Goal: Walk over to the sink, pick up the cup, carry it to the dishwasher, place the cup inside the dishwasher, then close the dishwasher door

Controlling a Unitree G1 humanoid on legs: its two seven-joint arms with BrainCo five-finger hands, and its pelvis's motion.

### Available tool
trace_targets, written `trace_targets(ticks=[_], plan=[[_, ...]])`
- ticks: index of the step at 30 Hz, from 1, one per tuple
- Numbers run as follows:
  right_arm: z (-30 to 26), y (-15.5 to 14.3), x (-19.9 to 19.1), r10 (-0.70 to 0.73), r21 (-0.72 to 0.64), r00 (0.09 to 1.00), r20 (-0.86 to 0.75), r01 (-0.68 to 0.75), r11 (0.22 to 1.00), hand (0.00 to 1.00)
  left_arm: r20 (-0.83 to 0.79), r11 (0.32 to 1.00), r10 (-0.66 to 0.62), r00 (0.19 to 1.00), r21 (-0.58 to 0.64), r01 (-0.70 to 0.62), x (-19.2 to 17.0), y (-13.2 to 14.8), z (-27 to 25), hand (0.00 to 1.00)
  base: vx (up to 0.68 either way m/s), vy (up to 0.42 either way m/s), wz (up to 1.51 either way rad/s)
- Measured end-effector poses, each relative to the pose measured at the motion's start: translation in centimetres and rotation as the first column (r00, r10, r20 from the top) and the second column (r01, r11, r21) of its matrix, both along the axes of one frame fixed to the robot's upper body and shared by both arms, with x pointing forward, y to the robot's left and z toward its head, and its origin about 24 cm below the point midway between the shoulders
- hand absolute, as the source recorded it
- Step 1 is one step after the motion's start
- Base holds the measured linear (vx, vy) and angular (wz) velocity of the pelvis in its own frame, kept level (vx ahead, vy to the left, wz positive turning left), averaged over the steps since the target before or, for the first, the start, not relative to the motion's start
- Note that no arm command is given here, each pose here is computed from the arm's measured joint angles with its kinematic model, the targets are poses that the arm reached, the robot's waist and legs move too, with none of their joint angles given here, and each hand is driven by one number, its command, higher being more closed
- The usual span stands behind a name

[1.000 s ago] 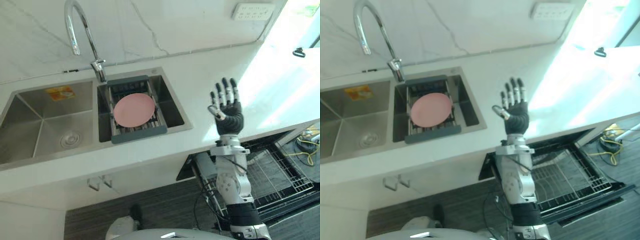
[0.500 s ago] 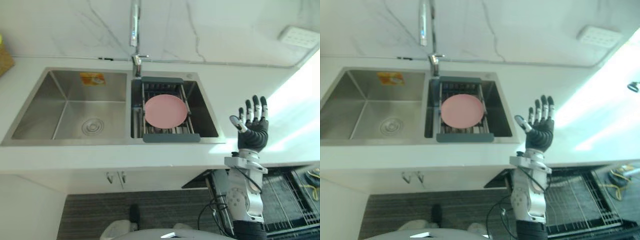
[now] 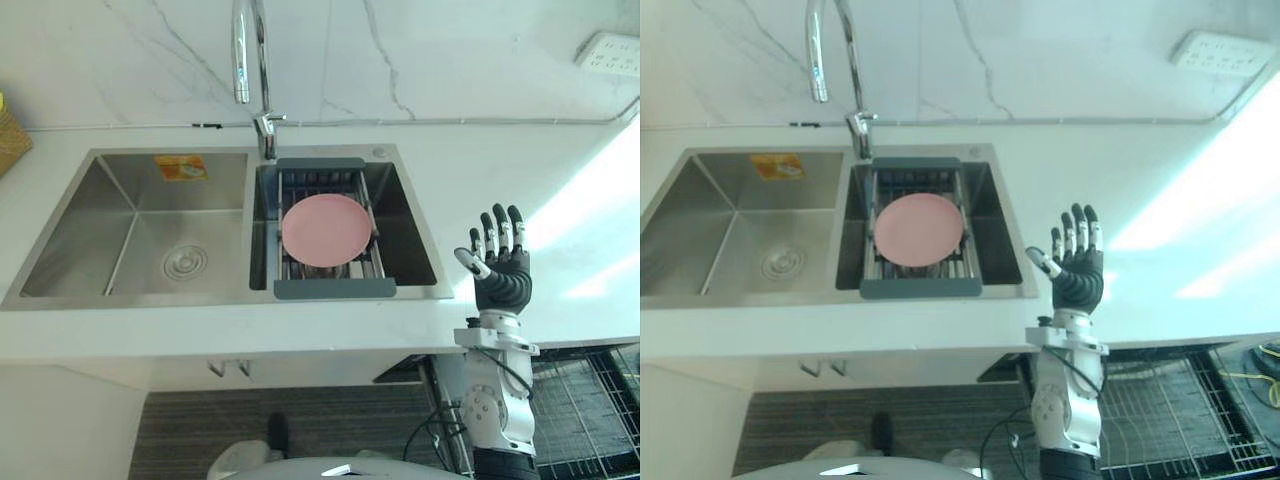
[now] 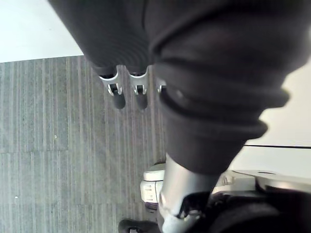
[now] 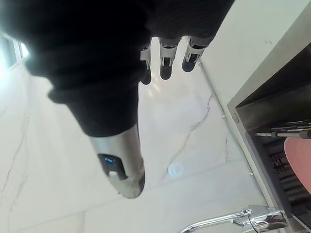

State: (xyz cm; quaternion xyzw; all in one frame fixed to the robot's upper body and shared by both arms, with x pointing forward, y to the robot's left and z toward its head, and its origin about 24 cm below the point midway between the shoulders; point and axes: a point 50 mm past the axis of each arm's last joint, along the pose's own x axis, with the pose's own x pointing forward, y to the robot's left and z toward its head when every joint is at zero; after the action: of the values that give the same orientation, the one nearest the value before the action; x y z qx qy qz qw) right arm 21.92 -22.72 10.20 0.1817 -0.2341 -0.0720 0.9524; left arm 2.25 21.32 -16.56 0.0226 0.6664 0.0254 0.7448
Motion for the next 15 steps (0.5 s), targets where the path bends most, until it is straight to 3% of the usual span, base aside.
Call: trace_targets(ticks=[7, 10, 15], plan=[[-0.2, 1.0, 0.3, 0.056, 0.041, 0.998, -0.001, -0.056, 0.998, 0.00, 0.012, 0.994, 0.105, 0.994, -0.014, -0.105, 0.0, -0.2, 0.0, 0.00, -0.05, -0.064, -0.02], [-0.1, 1.4, 0.6, 0.081, 0.074, 0.997, 0.011, -0.082, 0.994, 0.00, 0.076, 0.990, 0.131, 0.988, 0.048, -0.135, 0.8, 0.0, 0.2, 0.00, -0.11, -0.078, -0.13], [-0.1, 1.4, 0.9, 0.063, 0.127, 0.998, -0.010, -0.061, 0.990, 0.00, 0.108, 0.951, 0.290, 0.951, 0.082, -0.300, 0.6, -0.2, 0.3, 0.00, -0.08, -0.020, 0.29]])
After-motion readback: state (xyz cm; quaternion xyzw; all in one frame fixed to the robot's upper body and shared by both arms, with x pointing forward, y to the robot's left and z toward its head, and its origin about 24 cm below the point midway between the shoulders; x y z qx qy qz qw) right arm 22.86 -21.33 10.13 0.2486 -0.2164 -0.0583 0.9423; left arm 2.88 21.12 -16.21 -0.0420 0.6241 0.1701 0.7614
